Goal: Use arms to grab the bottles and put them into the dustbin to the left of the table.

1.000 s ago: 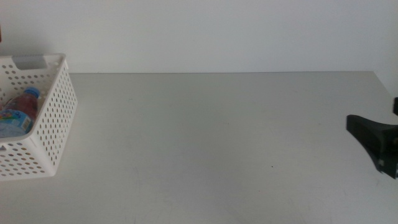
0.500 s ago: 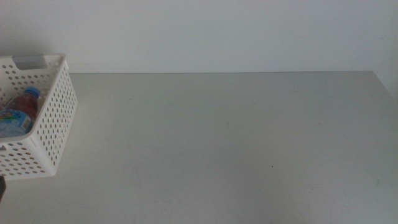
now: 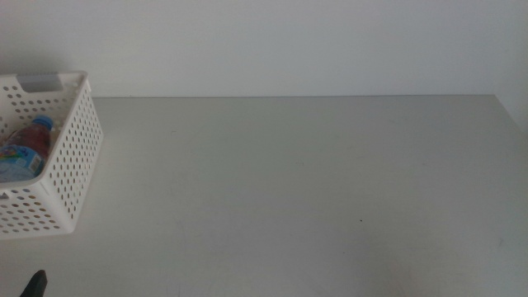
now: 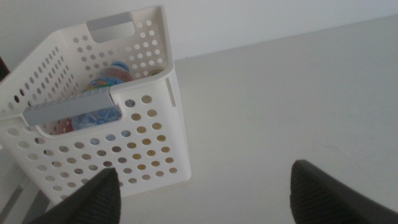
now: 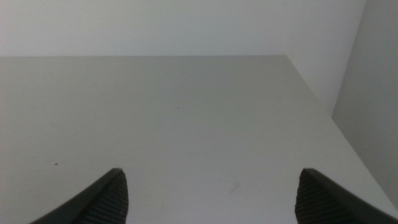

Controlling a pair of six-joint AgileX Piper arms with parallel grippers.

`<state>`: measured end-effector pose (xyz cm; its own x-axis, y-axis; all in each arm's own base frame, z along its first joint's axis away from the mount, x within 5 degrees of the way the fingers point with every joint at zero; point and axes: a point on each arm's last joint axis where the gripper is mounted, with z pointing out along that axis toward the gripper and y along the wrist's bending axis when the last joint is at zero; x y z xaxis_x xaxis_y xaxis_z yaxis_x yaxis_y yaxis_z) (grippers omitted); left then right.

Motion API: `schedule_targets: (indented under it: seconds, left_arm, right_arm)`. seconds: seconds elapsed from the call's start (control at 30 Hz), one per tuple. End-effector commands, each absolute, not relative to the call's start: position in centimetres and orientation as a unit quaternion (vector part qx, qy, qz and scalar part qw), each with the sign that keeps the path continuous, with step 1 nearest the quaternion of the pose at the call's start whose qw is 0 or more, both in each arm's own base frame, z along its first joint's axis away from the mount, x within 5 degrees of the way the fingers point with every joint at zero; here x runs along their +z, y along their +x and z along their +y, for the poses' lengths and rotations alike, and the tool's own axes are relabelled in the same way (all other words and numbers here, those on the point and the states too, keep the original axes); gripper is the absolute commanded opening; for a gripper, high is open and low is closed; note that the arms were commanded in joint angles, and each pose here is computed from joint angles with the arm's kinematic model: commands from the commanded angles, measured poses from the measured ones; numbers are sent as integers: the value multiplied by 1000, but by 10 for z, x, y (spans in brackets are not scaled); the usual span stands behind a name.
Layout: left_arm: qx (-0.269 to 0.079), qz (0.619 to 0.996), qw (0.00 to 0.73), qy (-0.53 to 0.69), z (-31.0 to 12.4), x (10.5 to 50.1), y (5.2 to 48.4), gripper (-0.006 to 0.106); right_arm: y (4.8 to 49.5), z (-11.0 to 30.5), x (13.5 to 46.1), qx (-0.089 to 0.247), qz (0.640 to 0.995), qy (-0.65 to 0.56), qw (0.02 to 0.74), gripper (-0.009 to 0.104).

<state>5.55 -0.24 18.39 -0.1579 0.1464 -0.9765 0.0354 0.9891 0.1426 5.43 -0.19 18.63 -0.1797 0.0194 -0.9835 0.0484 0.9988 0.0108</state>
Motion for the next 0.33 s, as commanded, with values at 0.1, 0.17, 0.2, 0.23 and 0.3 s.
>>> schedule_targets:
  seconds: [0.1, 0.17, 0.2, 0.23, 0.3]
  left_arm:
    - [40, 722, 690, 43, -1, 192, 55, 94]
    - [40, 722, 689, 43, -1, 192, 55, 94]
    - [40, 722, 689, 43, -1, 192, 55, 94]
    - [40, 723, 689, 43, -1, 192, 55, 94]
    - [40, 723, 689, 43, -1, 192, 55, 94]
  right_arm:
    - [54, -3, 195, -21, 722, 22, 691, 71]
    - [54, -3, 197, -21, 718, 22, 696, 71]
    - [54, -3, 196, -21, 718, 22, 695, 71]
    - [54, -3, 196, -21, 718, 22, 695, 71]
    - [54, -3, 196, -22, 718, 21, 695, 71]
